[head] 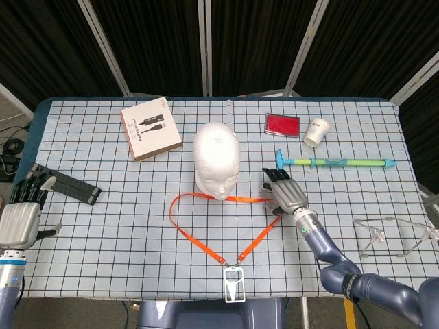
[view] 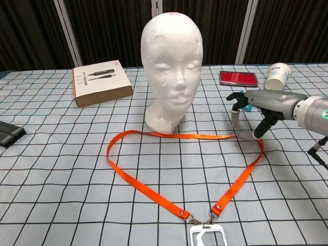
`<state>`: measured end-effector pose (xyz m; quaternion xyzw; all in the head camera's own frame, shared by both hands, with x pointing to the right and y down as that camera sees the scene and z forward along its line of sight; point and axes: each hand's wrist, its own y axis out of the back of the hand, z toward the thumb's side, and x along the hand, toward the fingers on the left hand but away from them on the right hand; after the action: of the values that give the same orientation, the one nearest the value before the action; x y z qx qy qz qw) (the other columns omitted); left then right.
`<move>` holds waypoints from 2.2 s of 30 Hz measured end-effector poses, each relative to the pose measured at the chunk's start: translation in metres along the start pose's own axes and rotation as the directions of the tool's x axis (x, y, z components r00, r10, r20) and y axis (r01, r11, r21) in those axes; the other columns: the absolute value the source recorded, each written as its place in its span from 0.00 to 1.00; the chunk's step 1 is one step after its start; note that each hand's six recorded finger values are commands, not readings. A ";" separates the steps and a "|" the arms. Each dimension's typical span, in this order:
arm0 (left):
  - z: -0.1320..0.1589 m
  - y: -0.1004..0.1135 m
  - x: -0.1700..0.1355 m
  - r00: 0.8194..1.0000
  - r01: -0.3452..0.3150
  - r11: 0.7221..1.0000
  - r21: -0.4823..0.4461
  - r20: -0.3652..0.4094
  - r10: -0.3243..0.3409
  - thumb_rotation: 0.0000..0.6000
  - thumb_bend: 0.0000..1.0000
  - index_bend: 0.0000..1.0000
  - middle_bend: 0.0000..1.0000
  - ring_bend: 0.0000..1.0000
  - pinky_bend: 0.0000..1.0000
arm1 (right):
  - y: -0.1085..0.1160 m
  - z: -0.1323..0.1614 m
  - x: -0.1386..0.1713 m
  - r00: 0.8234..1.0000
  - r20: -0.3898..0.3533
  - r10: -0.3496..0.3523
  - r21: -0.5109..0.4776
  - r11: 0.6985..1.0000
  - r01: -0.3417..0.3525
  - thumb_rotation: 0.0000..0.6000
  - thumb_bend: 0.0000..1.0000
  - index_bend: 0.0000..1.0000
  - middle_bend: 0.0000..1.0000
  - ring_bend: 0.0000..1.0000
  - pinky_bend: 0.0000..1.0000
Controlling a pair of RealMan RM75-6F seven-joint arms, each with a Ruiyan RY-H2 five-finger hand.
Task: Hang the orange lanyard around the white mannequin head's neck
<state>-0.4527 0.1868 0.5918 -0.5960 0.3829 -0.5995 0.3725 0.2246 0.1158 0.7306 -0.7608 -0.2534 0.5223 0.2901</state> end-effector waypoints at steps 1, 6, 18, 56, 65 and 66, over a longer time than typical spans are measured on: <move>0.000 0.000 0.000 1.000 -0.001 1.000 0.000 0.000 0.001 1.00 0.00 0.00 0.00 0.00 0.00 | -0.002 0.001 -0.002 1.000 0.002 0.002 0.003 1.000 -0.002 1.00 0.29 0.50 0.04 0.00 0.00; -0.002 0.001 0.001 1.000 -0.001 1.000 -0.002 -0.004 0.001 1.00 0.00 0.00 0.00 0.00 0.00 | -0.008 0.004 -0.007 1.000 0.012 0.009 0.017 1.000 -0.009 1.00 0.29 0.50 0.04 0.00 0.00; -0.001 0.000 0.000 1.000 0.001 1.000 -0.001 0.000 -0.001 1.00 0.00 0.00 0.00 0.00 0.00 | -0.014 -0.003 -0.006 1.000 0.026 0.000 0.080 0.997 -0.002 1.00 0.31 0.58 0.07 0.00 0.00; 0.113 -0.026 0.075 0.948 0.188 0.980 -0.072 0.276 -0.162 1.00 0.31 0.17 0.00 0.00 0.00 | 0.015 0.012 0.022 0.993 -0.108 -0.038 0.003 0.999 0.039 1.00 0.56 0.70 0.13 0.00 0.00; 0.198 -0.053 0.111 0.899 0.255 0.963 -0.087 0.388 -0.203 1.00 0.39 0.30 0.00 0.00 0.00 | 0.022 0.019 0.024 0.991 -0.127 -0.030 -0.033 0.999 0.026 1.00 0.56 0.71 0.13 0.00 0.00; 0.204 -0.057 0.114 0.896 0.259 0.962 -0.083 0.392 -0.207 1.00 0.40 0.31 0.00 0.00 0.00 | 0.023 0.019 0.024 0.992 -0.126 -0.030 -0.034 0.999 0.026 1.00 0.56 0.71 0.13 0.00 0.00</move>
<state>-0.2491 0.1053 0.6910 -0.7659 0.2684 -0.4861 0.3242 0.2167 0.1195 0.6933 -0.7933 -0.2535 0.4647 0.3008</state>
